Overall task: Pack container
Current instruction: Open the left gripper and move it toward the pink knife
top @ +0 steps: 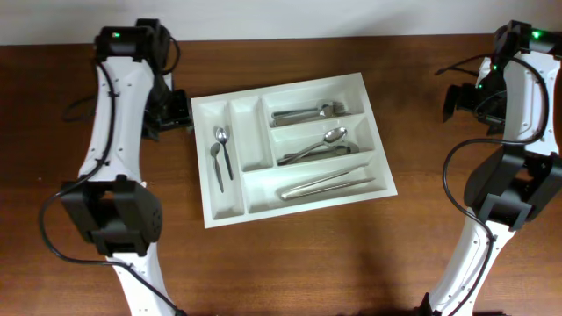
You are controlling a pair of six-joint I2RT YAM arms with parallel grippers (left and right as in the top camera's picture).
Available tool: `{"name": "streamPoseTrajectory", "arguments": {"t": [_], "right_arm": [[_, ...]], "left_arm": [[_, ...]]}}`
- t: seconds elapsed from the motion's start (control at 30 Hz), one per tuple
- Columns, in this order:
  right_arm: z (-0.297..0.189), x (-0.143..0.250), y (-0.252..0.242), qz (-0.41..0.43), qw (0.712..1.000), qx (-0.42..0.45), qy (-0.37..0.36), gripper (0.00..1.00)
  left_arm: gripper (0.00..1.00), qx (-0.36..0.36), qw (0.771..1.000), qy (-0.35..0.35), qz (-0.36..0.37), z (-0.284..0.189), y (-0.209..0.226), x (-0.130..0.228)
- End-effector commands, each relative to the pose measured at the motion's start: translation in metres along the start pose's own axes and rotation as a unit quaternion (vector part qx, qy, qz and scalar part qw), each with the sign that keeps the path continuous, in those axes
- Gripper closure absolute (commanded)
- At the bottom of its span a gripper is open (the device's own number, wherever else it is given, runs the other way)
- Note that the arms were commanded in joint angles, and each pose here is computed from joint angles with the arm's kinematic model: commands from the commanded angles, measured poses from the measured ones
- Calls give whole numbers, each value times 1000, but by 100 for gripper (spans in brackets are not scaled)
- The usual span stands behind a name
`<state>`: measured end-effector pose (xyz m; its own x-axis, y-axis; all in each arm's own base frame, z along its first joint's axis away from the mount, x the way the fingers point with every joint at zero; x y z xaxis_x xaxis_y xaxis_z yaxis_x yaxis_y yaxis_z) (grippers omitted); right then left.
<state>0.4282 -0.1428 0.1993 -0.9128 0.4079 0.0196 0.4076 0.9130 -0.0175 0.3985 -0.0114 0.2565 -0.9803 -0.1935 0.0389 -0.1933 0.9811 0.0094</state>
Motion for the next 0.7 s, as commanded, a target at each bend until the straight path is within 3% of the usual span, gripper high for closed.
{"name": "streamPoseTrajectory", "arguments": {"t": [0.0, 0.13, 0.47, 0.67], "right_arm": [[-1, 1, 3, -6, 1000, -4, -1, 1], [-1, 1, 3, -6, 1000, -4, 0, 1], [-1, 1, 3, -6, 1000, -4, -1, 1], [-1, 1, 3, -6, 1000, -4, 0, 1]], "left_arm": [[39, 14, 999, -43, 31, -34, 8, 17], [36, -8, 999, -31, 34, -38, 18, 46], [34, -32, 996, 46, -71, 7, 58, 120], [16, -34, 990, 86, -103, 48, 79, 134]]}}
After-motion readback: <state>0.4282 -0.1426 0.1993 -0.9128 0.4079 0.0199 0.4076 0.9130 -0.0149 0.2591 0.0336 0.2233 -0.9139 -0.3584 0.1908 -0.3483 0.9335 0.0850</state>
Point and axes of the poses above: each gripper's point midway between its finger pads, its own z axis out along the fingers, its own y axis along the line the jaws close on, x = y × z, the point moved 9 cm from there along -z, back along the fingers, and after that the axes turned 2 degrees about z, right-handed, at the moved point
